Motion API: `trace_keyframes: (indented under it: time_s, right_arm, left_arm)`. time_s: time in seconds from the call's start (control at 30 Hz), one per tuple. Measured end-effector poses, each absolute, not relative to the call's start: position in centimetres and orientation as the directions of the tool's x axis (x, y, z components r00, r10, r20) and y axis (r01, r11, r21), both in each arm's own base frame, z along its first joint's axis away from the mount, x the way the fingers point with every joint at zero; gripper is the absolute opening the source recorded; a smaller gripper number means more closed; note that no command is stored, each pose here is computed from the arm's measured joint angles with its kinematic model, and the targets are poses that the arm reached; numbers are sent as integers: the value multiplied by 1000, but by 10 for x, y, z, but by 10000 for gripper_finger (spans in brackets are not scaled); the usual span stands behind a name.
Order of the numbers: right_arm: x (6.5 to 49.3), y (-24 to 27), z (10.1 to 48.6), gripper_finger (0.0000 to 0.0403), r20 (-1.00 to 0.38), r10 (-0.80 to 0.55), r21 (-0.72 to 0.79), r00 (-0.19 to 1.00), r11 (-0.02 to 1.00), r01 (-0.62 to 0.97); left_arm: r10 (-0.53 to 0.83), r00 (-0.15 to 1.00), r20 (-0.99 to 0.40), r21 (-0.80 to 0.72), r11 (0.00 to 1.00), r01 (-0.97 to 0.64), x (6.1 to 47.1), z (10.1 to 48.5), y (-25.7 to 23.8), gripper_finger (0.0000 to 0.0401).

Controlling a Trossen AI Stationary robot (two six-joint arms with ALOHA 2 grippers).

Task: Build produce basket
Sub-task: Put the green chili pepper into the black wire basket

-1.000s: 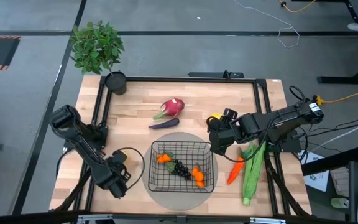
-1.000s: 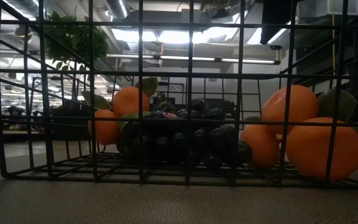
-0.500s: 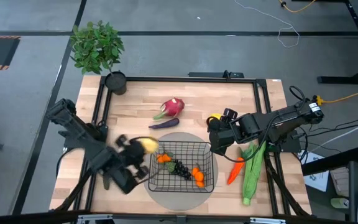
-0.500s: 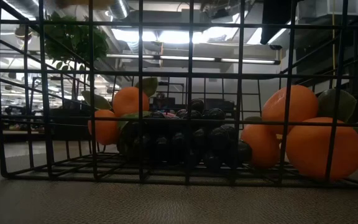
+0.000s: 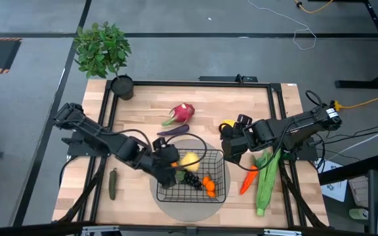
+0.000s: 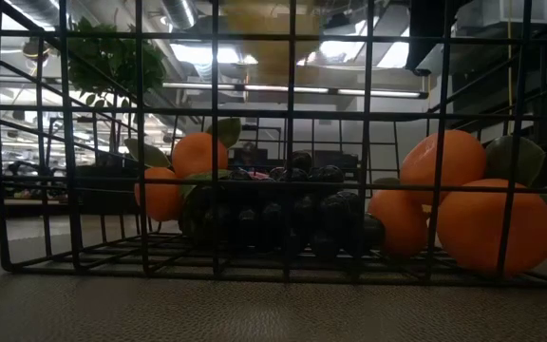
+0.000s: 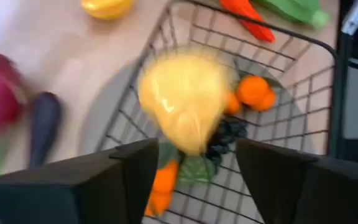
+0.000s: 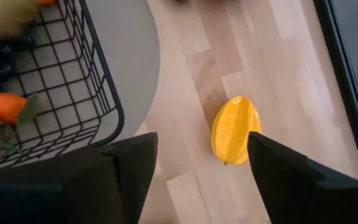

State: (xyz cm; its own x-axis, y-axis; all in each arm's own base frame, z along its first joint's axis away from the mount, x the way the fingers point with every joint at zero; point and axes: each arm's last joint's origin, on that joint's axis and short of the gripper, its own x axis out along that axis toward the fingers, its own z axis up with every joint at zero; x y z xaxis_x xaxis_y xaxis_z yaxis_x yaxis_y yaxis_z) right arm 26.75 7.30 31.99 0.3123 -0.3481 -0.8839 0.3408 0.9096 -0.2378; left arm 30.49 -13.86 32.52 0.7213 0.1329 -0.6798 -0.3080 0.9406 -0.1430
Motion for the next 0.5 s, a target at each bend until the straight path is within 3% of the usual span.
trace_keyframes:
  time_s: [0.33, 0.5]
  right_arm:
    - [267, 73, 320, 237, -885, -349, -239, 309, 909, 342]
    - [267, 73, 320, 237, -891, -337, -228, 304, 912, 342]
  left_arm:
    - [79, 695, -715, -170, 944, -282, 303, 322, -142, 224]
    - [-19, 549, -835, -206, 938, -281, 285, 313, -152, 225]
